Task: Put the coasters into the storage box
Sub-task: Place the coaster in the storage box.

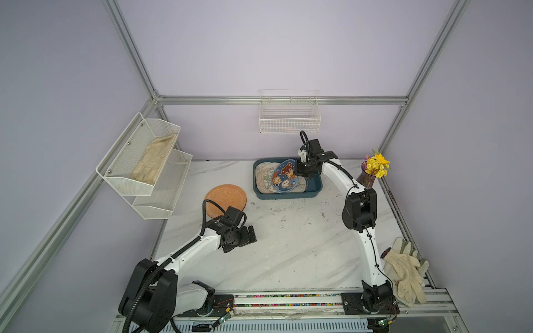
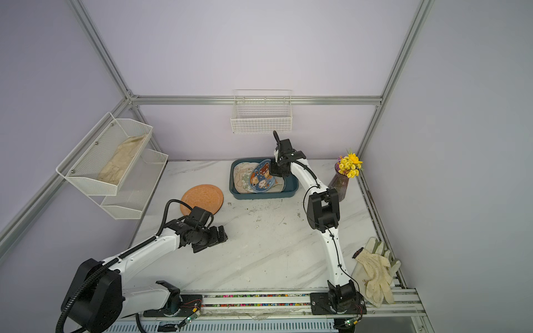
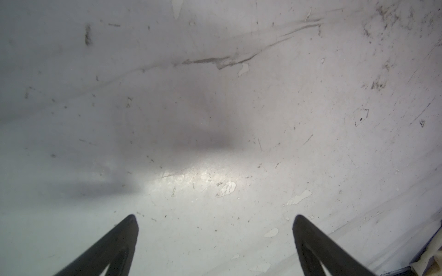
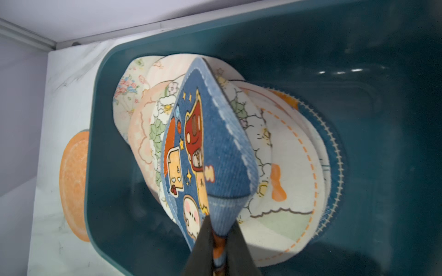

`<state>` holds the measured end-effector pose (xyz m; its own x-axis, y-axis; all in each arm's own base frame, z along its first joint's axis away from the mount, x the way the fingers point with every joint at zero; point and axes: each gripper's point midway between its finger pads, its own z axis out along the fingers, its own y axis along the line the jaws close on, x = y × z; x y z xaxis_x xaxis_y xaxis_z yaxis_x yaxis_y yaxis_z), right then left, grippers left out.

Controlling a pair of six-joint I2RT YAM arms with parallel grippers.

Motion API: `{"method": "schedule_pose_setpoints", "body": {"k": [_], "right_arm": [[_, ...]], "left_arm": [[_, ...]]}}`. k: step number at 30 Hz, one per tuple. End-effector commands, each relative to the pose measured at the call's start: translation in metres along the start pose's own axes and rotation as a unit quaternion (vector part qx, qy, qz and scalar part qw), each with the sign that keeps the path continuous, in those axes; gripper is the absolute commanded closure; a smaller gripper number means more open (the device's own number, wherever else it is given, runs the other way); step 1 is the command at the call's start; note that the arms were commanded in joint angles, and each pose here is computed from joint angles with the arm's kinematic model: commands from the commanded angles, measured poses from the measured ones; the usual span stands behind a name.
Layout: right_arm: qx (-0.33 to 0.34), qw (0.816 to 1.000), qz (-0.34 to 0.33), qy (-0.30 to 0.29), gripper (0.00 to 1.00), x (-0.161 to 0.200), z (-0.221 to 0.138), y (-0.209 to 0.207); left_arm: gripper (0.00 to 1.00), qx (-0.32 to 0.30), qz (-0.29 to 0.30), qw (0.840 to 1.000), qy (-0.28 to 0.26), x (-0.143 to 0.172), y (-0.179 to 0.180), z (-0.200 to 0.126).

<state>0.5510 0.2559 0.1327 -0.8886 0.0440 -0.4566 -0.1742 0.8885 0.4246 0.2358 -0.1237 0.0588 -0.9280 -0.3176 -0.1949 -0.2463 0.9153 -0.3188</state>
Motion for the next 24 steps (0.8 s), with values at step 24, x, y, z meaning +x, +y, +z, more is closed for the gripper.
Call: {"method": "schedule_pose_setpoints", "body": {"k": [24], "right_arm": [[-0.011, 1.0, 0.005, 0.011, 0.36, 0.068, -0.086, 0.02]], "left_arm": [[0.08, -0.047, 0.022, 0.992, -0.116, -0.178, -0.025, -0.039]]}}
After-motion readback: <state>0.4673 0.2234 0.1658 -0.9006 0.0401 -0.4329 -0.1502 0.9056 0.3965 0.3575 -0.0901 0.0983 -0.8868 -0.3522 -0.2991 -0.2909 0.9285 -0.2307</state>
